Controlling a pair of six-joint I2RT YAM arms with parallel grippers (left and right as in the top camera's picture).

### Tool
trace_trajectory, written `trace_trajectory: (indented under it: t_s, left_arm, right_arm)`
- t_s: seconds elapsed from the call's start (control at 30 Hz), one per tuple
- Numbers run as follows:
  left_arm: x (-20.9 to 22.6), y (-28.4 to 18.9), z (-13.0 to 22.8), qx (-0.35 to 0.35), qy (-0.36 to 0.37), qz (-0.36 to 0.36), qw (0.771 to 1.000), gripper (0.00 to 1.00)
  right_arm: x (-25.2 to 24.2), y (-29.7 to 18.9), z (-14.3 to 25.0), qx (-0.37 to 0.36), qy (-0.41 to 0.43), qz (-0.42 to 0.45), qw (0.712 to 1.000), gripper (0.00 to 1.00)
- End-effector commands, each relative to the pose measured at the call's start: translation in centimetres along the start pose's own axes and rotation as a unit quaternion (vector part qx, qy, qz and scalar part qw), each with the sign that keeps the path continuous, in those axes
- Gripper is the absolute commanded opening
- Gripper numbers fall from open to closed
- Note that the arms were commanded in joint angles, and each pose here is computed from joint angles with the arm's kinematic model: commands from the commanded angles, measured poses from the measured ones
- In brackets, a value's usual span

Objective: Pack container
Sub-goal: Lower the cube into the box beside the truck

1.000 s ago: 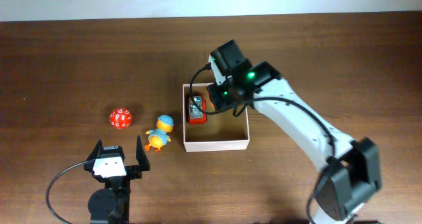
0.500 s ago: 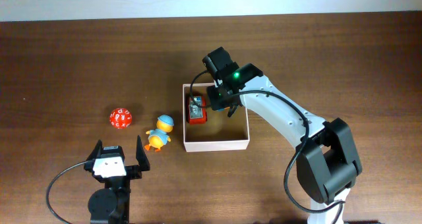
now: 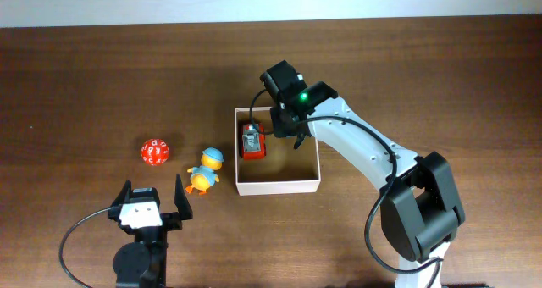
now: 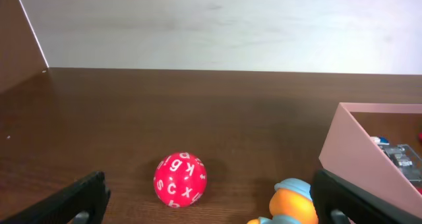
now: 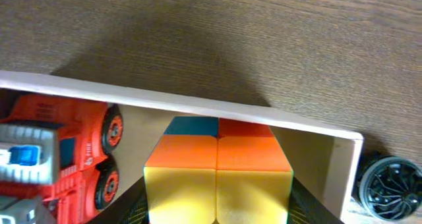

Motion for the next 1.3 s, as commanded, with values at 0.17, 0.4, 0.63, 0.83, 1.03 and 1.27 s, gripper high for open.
trace_trajectory:
  t_s: [0.17,0.4,0.63,0.83,1.03,1.27]
  left_arm:
    - [0.2,0.0,0.0,-0.002,-0.005,-0.006,1.0,0.99]
    - [0.2,0.0,0.0,-0.002,-0.005,-0.006,1.0,0.99]
    - [0.2,0.0,0.0,-0.002,-0.005,-0.006,1.0,0.99]
    - [0.2,0.0,0.0,-0.002,-0.005,-0.006,1.0,0.99]
    - [0.2,0.0,0.0,-0.002,-0.005,-0.006,1.0,0.99]
    - [0.2,0.0,0.0,-0.002,-0.005,-0.006,1.0,0.99]
  right_arm:
    - [-0.1,-0.3,-0.6,-0.012,0.009,0.014,1.0,0.65]
    - [0.2,-0.3,-0.6,-0.01,0.007,0.003,1.0,0.65]
    - [2.4,-0.5,-0.1,0.01,-0.034,-0.088,0.995,0.36]
    - [3.1,-0.7,1.1,0.042,-0.058,-0.123,0.99,0.17]
    - [3.5,-0.8,2.1,0.061,-0.087,-0.145,0.984,0.17]
    - [4.2,-0.4,2.6,0.06,-0.121,-0.177,0.975,0.17]
Point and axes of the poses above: each gripper's point midway between its finger pads, its own y axis out along the fingers, its own x axis along the line the jaws close on, z = x × y, the point moved 5 cm from there along -y, back along the fingers, and after that the axes turned 5 degrees about -y, right-handed, at the moved point
